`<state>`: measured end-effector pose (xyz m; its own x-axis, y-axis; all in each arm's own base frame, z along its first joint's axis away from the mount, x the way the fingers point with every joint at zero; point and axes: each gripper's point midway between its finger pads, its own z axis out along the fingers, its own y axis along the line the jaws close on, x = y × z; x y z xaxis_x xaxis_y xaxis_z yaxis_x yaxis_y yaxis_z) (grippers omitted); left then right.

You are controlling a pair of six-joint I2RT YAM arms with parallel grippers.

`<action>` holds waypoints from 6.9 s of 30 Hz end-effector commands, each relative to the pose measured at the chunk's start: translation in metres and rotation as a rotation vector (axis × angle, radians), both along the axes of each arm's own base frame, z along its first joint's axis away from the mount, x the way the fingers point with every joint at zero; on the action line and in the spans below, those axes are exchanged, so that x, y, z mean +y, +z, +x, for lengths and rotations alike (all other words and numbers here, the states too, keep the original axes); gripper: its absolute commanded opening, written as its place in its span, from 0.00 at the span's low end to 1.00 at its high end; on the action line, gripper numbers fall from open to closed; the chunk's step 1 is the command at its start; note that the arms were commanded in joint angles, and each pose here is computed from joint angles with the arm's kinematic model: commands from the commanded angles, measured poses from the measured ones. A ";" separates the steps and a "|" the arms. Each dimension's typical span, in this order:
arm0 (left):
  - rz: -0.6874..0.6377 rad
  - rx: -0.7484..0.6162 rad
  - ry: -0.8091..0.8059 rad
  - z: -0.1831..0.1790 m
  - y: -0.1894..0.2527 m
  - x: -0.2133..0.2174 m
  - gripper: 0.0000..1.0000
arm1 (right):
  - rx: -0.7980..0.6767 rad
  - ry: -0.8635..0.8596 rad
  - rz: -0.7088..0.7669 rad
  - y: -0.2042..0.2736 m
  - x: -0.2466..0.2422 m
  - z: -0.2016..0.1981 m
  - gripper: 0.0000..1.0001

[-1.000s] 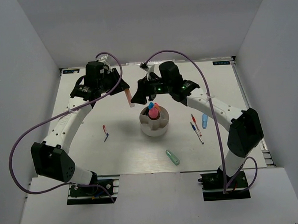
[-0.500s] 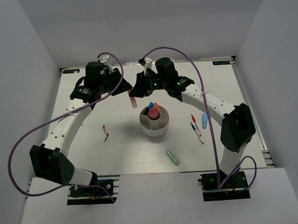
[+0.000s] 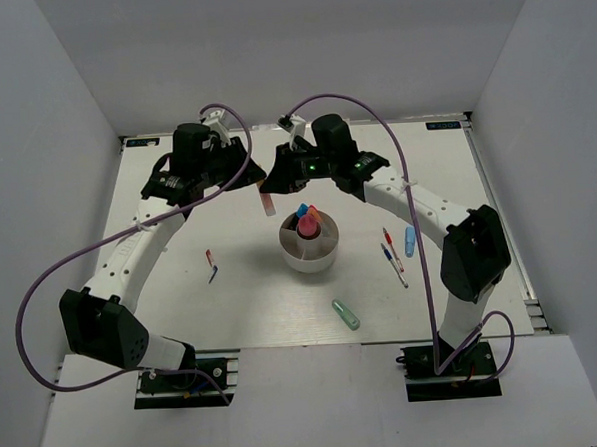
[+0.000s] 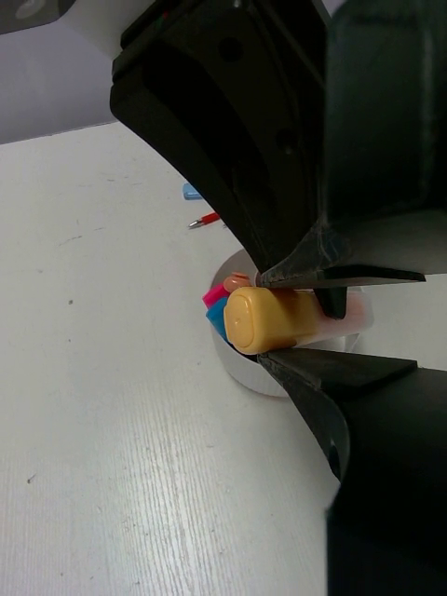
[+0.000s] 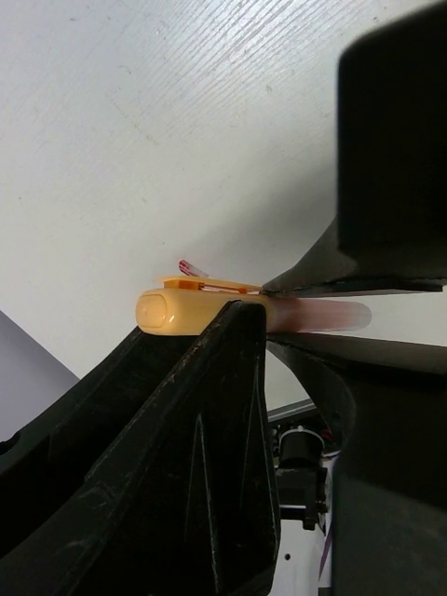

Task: Sort the stationery into containers
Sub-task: Place the pen in the storage box, then pick up the stationery from the center of the board, then place the stationery in the storage box.

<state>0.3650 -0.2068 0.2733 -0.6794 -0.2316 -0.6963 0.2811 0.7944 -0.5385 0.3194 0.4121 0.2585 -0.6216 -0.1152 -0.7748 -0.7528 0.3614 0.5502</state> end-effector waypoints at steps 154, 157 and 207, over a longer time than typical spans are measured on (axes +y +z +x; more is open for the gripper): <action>0.136 0.013 0.204 0.040 -0.040 0.075 0.98 | -0.139 0.306 -0.937 -0.229 -0.158 -0.192 0.54; 0.138 0.015 0.203 0.040 -0.041 0.075 0.98 | -0.153 0.320 -0.923 -0.231 -0.153 -0.196 0.53; 0.137 -0.029 0.211 0.048 -0.024 0.078 0.98 | -0.756 -0.131 -0.245 -0.015 -0.005 -0.035 0.00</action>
<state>0.4100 -0.1314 0.2203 -0.6599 -0.2633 -0.7037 0.0851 0.9044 -0.4181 0.2734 0.3959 0.2024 0.0284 -0.4187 -0.9077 -0.8508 0.4666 -0.2418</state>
